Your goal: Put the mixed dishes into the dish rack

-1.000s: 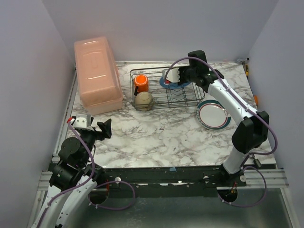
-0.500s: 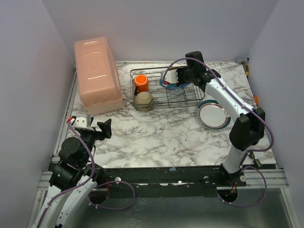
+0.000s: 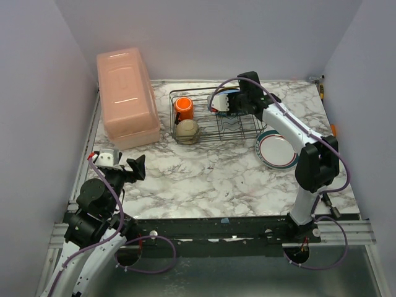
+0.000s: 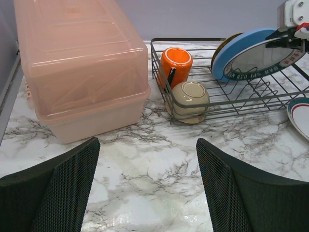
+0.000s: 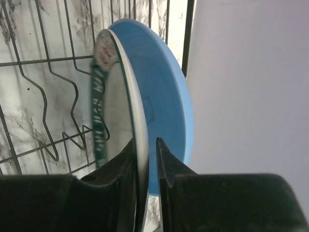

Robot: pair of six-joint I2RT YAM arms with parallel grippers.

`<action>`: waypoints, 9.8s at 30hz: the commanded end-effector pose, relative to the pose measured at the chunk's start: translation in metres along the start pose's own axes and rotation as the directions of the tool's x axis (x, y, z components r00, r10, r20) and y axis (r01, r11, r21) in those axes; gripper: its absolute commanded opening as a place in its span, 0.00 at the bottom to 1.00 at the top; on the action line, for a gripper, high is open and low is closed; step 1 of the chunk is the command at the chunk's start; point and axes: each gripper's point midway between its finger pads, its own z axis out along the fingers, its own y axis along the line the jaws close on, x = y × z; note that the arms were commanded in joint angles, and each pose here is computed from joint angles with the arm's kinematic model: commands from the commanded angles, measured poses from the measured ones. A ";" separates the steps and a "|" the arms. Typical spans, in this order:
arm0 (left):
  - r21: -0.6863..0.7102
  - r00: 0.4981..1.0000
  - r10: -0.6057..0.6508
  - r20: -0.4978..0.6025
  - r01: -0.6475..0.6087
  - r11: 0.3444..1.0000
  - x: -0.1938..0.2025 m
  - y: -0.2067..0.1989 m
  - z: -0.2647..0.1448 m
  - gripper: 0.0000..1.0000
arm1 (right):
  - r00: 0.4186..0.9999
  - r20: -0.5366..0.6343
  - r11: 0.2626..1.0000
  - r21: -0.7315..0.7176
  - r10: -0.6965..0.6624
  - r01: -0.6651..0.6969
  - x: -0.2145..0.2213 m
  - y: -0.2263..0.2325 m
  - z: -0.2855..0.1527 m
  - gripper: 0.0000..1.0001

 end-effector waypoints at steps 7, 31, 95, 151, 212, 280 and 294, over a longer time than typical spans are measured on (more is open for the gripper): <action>0.013 1.000 0.001 0.014 -0.001 1.000 -0.001 -0.002 0.001 0.81 | 0.990 0.021 0.982 0.122 0.139 -0.141 -0.006 -0.026 0.003 0.32; 0.034 1.000 -0.001 0.012 0.000 0.999 -0.001 -0.007 0.000 0.81 | 0.492 0.400 0.328 0.412 0.773 -0.850 -0.002 0.026 -0.153 1.00; 0.060 1.000 0.008 0.008 -0.008 0.998 0.003 -0.012 0.002 0.82 | 0.762 -0.219 0.687 0.627 0.609 -0.368 0.042 -0.031 -0.023 0.43; 0.108 0.992 -0.046 0.121 0.033 0.994 -0.014 -0.014 -0.017 0.84 | 0.006 0.526 -0.413 0.675 0.850 -0.611 0.118 0.110 -0.187 1.00; 0.100 0.999 -0.008 0.048 0.003 0.995 0.000 -0.018 -0.005 0.84 | -0.905 0.361 -0.971 0.002 0.225 -0.240 0.195 0.323 -0.119 0.01; 0.121 0.998 -0.017 0.060 0.010 0.993 -0.002 -0.021 -0.007 0.84 | 0.380 0.524 0.232 0.327 0.762 -0.916 0.072 -0.046 -0.260 0.00; 0.109 0.999 -0.010 0.052 0.004 0.994 0.000 -0.019 -0.005 0.84 | 0.668 0.472 0.582 0.339 0.575 -0.740 0.001 -0.063 -0.182 0.00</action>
